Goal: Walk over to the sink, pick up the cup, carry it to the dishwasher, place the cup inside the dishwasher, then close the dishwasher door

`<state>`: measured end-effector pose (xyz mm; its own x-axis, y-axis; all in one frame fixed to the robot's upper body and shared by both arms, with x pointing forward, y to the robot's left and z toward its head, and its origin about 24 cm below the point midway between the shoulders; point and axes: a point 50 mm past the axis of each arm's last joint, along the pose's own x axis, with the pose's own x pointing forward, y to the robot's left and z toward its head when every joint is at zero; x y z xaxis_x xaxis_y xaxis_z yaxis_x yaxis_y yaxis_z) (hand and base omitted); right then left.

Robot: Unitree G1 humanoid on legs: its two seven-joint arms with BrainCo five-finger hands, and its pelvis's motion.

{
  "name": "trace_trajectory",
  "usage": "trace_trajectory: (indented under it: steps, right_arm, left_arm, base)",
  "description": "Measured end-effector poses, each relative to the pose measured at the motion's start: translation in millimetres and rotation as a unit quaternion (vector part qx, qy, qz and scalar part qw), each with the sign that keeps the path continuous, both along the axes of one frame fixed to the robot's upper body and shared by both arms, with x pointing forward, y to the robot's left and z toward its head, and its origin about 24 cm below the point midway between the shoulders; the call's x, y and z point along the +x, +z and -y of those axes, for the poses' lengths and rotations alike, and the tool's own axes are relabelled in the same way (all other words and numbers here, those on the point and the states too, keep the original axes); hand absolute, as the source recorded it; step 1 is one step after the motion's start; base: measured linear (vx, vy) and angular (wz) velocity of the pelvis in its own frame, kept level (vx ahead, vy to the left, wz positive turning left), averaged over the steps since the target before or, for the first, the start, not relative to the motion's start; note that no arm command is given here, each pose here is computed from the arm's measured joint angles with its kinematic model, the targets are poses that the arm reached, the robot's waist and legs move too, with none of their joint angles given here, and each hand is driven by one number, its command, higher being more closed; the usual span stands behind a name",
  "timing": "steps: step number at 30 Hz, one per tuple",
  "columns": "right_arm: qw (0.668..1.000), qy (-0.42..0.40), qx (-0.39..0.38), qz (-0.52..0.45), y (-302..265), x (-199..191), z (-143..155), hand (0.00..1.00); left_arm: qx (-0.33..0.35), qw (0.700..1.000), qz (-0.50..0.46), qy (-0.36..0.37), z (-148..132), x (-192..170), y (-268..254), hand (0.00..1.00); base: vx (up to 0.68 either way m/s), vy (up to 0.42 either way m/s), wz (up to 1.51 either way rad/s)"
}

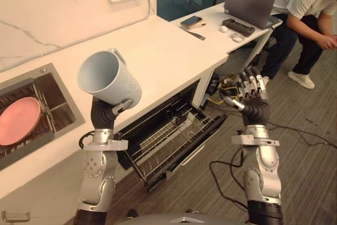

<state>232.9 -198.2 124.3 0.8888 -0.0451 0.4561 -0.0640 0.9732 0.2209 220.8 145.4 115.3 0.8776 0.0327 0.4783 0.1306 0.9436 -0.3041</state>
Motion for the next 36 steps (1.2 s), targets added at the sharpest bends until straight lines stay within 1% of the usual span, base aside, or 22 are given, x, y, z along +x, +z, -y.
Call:
trace_trajectory:
  steps: [10, 14, 15, 22, 26, 28, 30, 32, 34, 36]
  right_arm:
    - [0.998, 0.06, 0.014, 0.009, -1, 1, -14, 0.0]
    - [0.996, 0.084, 0.012, 0.008, -1, 2, -23, 0.0]
    - [0.994, 0.105, 0.01, 0.008, -1, 2, -32, 0.0]
    - [0.994, 0.105, 0.008, 0.005, -3, 1, -31, 0.0]
    - [0.994, 0.108, 0.026, -0.003, -10, -9, -25, 0.0]
    - [0.992, 0.12, 0.036, 0.01, -6, -15, -24, 0.0]
    - [0.986, 0.152, 0.049, 0.041, 3, -17, -30, 0.0]
    - [0.978, 0.188, 0.063, 0.062, 10, -20, -44, 0.0]
    - [0.974, 0.207, 0.069, 0.064, 11, -20, -53, 0.0]
    - [0.972, 0.216, 0.077, 0.054, 9, -20, -63, 0.0]
  left_arm:
    - [0.009, 1.0, -0.011, 0.015, -1, -3, -4, 1.0]
    - [0.011, 1.0, -0.02, 0.017, -1, -5, -8, 1.0]
    - [0.011, 1.0, -0.021, 0.01, 2, -6, -9, 1.0]
    - [0.009, 1.0, -0.025, 0.0, 7, -7, -10, 1.0]
    - [0.02, 0.999, -0.022, -0.028, 23, -9, -10, 1.0]
    - [0.033, 0.999, -0.022, -0.022, 31, -10, -12, 1.0]
    - [0.051, 0.998, -0.03, -0.005, 42, -4, -15, 1.0]
    - [0.077, 0.996, -0.031, 0.013, 56, 2, -16, 1.0]
    - [0.104, 0.994, -0.018, 0.035, 68, 2, -13, 1.0]
    - [0.132, 0.988, 0.007, 0.075, 78, 3, -6, 1.0]
  base:
    - [-0.05, 0.022, -0.02]
    - [-0.03, -0.004, -0.08]
    - [0.0, -0.003, -0.04]
    - [0.0, 0.0, -0.02]
    - [-0.02, 0.01, 0.23]
    - [-0.07, 0.057, 0.35]
    - [-0.08, 0.0, 0.06]
    - [-0.1, -0.037, 0.15]
    - [-0.03, -0.012, 0.03]
    - [0.0, -0.011, -0.02]
